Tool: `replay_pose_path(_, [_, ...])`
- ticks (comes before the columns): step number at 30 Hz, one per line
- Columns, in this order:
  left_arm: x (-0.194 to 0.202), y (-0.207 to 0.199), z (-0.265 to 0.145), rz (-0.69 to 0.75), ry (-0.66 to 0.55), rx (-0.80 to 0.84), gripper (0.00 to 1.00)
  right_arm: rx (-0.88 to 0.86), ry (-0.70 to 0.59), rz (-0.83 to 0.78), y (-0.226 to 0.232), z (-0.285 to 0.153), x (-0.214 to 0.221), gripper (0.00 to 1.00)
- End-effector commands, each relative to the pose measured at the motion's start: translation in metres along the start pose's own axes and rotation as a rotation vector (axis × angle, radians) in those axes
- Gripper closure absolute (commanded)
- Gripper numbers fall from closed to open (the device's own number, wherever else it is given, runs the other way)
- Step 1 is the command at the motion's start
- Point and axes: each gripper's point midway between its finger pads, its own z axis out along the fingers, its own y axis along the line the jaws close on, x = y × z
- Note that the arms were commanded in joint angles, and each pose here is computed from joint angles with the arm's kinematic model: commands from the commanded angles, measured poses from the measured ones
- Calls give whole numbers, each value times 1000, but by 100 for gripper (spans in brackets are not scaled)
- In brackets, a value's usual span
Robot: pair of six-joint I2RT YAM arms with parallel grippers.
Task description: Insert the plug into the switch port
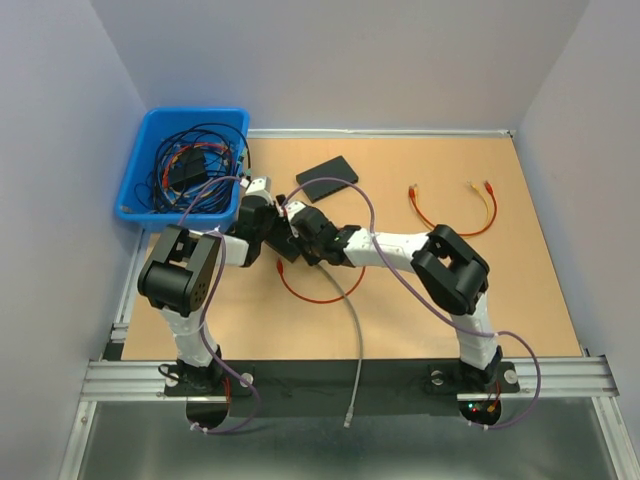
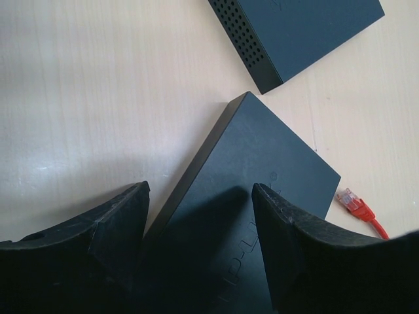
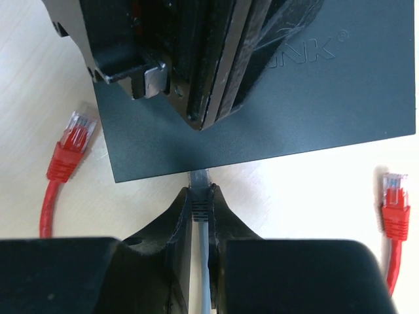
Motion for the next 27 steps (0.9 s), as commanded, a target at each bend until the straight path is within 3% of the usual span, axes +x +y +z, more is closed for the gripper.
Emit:
replay_pose_path(1, [127, -11, -36, -109, 460, 38, 27, -64, -690, 108, 8, -40, -202, 100])
replay_pose_path(7, [130, -13, -35, -97, 469, 30, 27, -81, -768, 111, 9, -54, -246, 100])
replay_pose_path(14, [133, -14, -31, -65, 482, -3, 28, -158, -751, 69, 27, -50, -267, 100])
replay_pose_path(22, [135, -16, -30, -56, 491, 4, 28, -189, -696, 12, 35, -37, -249, 99])
replay_pose_path(27, [134, -15, -30, -55, 490, 9, 28, -155, -650, 12, 27, -36, -226, 87])
